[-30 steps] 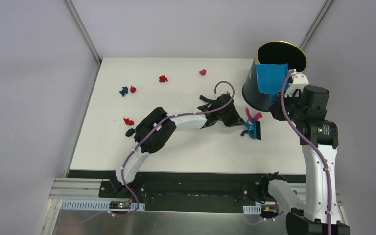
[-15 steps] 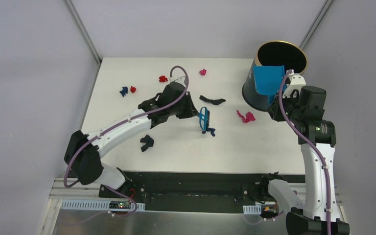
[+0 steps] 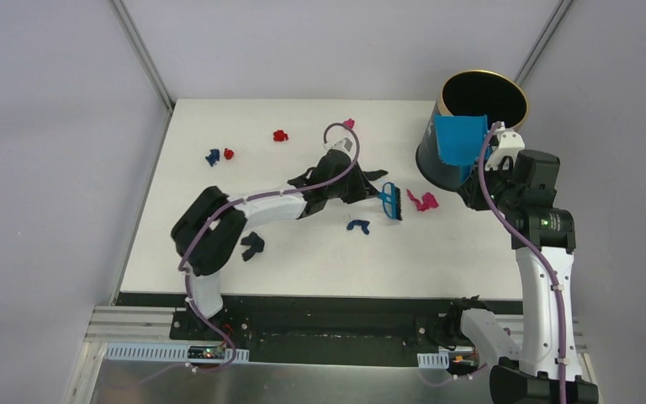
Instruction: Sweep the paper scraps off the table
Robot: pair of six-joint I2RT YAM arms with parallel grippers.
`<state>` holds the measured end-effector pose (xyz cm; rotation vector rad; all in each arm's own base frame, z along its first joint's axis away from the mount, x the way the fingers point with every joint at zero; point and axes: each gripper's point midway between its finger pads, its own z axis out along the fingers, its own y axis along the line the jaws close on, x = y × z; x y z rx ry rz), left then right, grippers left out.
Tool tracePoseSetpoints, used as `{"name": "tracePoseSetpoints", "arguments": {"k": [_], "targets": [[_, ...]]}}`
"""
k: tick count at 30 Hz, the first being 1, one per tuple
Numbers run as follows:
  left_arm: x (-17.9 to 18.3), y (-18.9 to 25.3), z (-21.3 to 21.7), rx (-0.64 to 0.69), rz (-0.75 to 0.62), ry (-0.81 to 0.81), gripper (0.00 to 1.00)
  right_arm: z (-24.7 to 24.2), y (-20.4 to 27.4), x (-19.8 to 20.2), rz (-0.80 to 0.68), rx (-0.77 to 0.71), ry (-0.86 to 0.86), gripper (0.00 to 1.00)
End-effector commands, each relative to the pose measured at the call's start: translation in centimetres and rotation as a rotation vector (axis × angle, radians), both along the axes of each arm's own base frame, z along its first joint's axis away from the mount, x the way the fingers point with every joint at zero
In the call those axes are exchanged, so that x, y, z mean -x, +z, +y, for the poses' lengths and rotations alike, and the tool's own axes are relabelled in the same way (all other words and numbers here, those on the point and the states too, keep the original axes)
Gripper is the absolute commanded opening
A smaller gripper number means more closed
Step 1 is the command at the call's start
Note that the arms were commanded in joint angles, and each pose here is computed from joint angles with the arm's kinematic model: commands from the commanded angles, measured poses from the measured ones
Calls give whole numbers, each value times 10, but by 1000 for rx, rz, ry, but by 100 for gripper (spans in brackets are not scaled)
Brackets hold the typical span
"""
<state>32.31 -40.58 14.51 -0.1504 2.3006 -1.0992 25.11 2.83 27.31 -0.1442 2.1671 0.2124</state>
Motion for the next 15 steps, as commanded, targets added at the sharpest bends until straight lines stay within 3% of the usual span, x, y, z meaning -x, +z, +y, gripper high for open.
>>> {"name": "tracePoseSetpoints", "arguments": {"k": [1, 8, 15], "targets": [[-10, 49, -67, 364, -28, -85, 0, -2, 11, -3, -65, -6, -7, 0], [-12, 14, -105, 470, 102, -91, 0, -1, 8, -6, -62, -16, -3, 0], [-1, -8, -103, 368, 109, -68, 0, -4, 4, -5, -53, -13, -12, 0]]}}
